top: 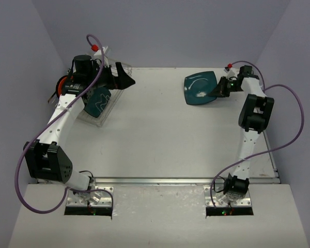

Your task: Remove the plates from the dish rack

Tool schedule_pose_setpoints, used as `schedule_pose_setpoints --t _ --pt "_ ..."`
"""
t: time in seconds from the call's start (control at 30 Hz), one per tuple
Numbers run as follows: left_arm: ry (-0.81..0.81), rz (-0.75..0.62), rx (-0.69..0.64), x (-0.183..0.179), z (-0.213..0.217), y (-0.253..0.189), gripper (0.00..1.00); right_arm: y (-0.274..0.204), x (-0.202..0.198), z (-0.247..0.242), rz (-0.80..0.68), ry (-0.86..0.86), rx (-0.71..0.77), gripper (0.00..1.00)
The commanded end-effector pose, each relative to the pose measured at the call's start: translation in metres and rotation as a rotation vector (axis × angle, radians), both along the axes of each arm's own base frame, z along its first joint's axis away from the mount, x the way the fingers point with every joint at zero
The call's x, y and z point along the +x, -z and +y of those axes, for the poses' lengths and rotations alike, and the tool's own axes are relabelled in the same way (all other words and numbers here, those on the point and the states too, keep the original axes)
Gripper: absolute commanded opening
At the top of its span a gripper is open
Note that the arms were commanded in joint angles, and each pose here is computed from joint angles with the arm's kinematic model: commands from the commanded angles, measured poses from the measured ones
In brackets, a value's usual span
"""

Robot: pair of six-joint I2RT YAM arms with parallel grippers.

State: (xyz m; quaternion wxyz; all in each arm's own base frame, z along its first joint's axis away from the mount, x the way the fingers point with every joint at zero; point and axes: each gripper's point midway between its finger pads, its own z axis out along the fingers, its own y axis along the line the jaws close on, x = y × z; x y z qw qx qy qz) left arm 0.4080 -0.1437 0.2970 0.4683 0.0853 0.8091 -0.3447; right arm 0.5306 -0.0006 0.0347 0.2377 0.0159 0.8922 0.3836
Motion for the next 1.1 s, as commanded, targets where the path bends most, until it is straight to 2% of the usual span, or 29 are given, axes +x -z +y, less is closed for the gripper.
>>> schedule_pose_setpoints --t 0.0,0.27,0.43,0.67,0.77,0.83,1.0,1.07 --pt "-0.002 -0.080 -0.003 0.006 0.001 -0.023 1.00 -0.035 0.025 -0.003 -0.166 -0.038 0.024 0.00" --pt "-0.020 -0.051 0.004 0.016 0.004 -0.011 1.00 0.002 0.045 -0.024 -0.135 0.035 -0.087 0.00" --pt "-0.022 -0.028 0.001 0.022 0.003 -0.004 1.00 0.012 0.058 -0.040 -0.155 0.084 -0.183 0.13" --pt "-0.053 -0.013 0.016 0.027 0.009 0.003 1.00 0.026 0.069 -0.069 -0.144 0.185 -0.316 0.15" --pt "-0.117 -0.012 0.043 0.033 0.020 0.004 1.00 0.027 0.072 -0.077 -0.145 0.212 -0.360 0.25" --pt "-0.184 -0.003 0.069 0.039 0.035 0.007 1.00 0.029 0.073 -0.087 -0.145 0.233 -0.414 0.45" --pt "-0.233 0.025 0.067 0.041 0.054 0.011 1.00 0.029 0.078 -0.102 -0.158 0.268 -0.488 0.60" --pt "-0.241 0.033 0.059 0.041 0.059 0.012 1.00 0.027 0.081 -0.105 -0.168 0.278 -0.503 0.62"
